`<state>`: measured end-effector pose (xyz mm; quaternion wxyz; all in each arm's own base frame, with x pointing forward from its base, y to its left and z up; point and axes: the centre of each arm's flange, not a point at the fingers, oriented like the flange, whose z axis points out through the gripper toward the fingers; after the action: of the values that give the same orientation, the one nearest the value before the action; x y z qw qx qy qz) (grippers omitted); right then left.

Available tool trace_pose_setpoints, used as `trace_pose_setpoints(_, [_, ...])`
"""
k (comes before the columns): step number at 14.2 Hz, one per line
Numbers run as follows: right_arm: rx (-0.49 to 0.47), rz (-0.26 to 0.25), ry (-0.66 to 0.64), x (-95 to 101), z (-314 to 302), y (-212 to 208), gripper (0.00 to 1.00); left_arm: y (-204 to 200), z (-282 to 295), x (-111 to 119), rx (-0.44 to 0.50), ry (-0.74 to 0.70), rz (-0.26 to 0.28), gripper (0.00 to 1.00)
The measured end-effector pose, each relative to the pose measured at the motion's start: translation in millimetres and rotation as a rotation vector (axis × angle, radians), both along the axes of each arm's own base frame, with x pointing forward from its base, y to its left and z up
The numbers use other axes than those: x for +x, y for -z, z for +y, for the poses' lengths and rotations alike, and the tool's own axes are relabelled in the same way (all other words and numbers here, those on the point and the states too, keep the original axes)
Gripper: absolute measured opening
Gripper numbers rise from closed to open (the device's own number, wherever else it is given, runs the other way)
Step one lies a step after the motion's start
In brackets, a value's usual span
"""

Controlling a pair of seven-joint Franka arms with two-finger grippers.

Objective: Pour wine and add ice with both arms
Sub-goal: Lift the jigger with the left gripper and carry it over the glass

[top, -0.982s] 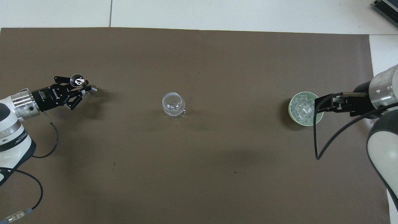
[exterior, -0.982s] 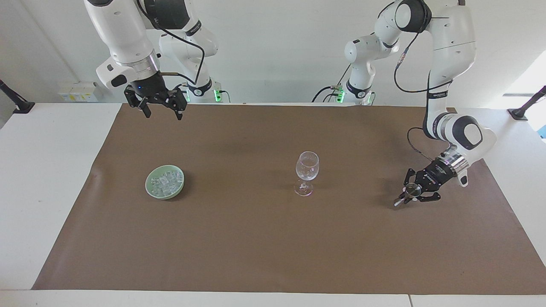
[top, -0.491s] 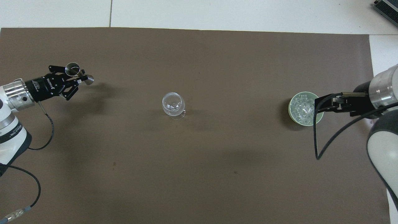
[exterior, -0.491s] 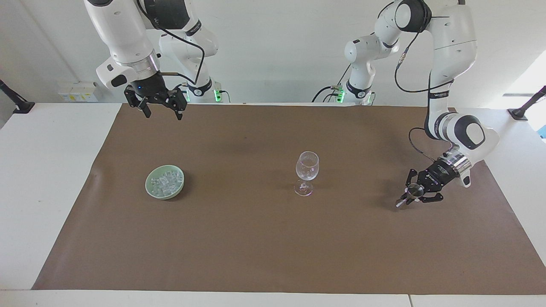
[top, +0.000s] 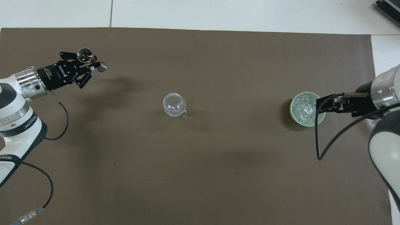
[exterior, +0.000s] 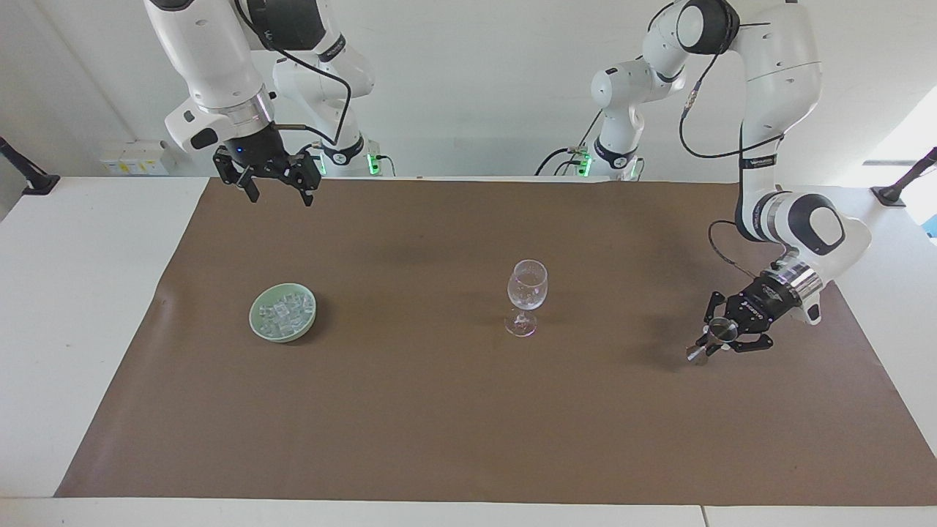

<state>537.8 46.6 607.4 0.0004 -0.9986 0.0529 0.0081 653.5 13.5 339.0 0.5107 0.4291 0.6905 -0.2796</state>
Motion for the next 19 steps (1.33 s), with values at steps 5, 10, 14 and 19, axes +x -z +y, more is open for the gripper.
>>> trace_pose_setpoints(5, [0.0,0.0,0.0,0.0,0.0,0.0,1.0,-17.6,-54.4,4.1,0.029,-0.023,-0.016,0.22])
trace_pose_setpoints(10, [0.0,0.0,0.0,0.0,0.0,0.0,1.0,-39.8,-117.5,-2.7,0.053,-0.041,0.019,0.22])
trace_pose_setpoints(14, [0.0,0.0,0.0,0.0,0.0,0.0,1.0,-57.7,-159.4,-13.1,0.083,-0.056,0.019,0.22])
trace_pose_setpoints(19, [0.0,0.0,0.0,0.0,0.0,0.0,1.0,-78.2,-185.9,-35.7,0.101,-0.032,-0.004,0.22])
